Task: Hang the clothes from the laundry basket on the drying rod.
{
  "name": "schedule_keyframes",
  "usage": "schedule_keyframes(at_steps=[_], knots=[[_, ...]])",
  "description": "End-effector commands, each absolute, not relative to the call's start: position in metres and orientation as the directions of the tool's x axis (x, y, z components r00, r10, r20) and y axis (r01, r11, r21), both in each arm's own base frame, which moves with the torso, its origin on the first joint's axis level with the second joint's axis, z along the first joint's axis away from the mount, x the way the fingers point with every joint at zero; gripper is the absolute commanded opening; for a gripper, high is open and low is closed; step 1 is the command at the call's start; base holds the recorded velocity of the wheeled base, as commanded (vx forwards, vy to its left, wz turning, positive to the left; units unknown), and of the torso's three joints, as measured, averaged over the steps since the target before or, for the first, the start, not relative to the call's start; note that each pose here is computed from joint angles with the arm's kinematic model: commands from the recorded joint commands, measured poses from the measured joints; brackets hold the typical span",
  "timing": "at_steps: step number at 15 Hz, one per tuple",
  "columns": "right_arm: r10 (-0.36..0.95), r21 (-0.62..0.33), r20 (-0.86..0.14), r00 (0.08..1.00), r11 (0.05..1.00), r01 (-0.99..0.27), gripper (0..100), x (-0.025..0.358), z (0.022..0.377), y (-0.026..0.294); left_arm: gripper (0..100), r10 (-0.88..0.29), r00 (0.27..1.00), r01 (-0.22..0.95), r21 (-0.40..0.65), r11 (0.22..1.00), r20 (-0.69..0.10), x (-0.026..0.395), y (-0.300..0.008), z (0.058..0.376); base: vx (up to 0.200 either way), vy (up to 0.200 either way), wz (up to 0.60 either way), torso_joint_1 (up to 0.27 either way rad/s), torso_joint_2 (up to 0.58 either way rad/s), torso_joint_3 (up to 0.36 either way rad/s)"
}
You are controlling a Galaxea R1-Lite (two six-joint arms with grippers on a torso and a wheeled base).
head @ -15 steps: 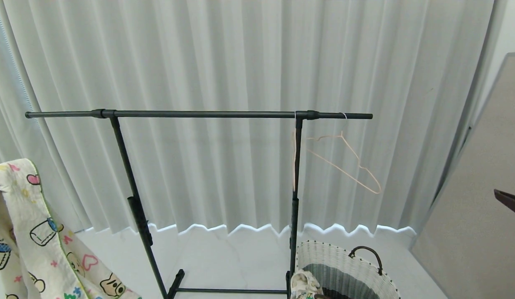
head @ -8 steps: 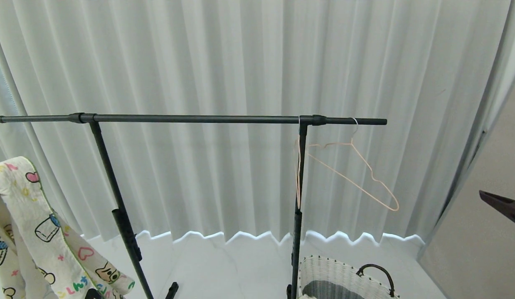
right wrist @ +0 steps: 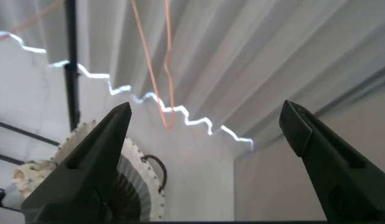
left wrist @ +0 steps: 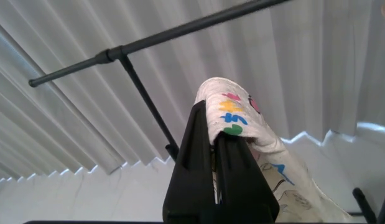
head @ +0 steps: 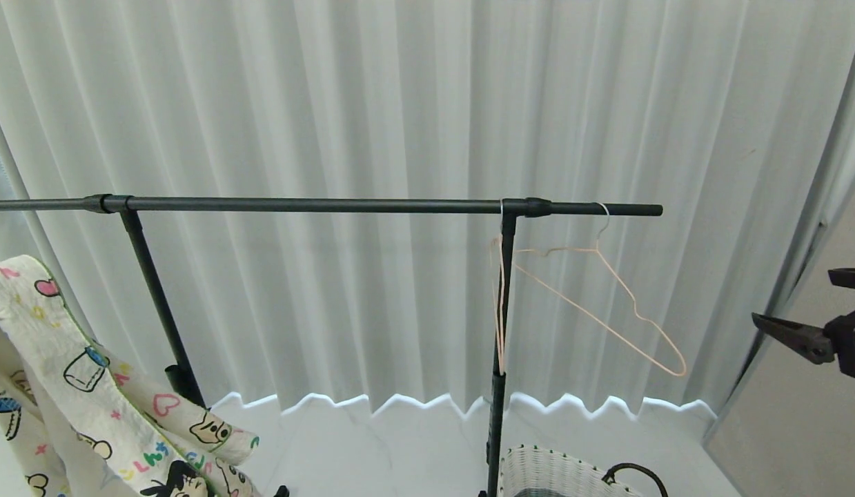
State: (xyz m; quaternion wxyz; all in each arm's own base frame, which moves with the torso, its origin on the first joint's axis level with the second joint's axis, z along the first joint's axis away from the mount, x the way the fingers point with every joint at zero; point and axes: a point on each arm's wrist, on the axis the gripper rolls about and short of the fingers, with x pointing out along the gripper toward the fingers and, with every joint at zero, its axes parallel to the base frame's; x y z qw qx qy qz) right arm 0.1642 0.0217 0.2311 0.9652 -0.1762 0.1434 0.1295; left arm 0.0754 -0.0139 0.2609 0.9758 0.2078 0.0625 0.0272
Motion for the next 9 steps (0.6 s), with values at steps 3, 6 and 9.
schedule_keyframes(at_steps=[3,6,9], knots=[[0.288,-0.235,-0.409,0.866,0.884,-0.405,100,0.226,0.21,0.031,0,0.079,0.992,-0.036,0.402,0.915,-0.093,0.071,-0.013,0.263,0.0,0.0,0.0,0.0,0.0,0.0],[0.32,-0.214,-0.421,0.849,0.874,-0.436,100,0.275,0.201,0.038,0,0.078,0.996,-0.061,0.383,0.922,-0.03,0.071,-0.013,0.271,0.0,0.0,0.0,0.0,0.0,0.0],[0.374,-0.181,-0.439,0.817,0.853,-0.489,100,0.317,0.19,0.044,0,0.086,0.996,-0.072,0.378,0.923,-0.019,0.07,-0.012,0.273,0.0,0.0,0.0,0.0,0.0,0.0]])
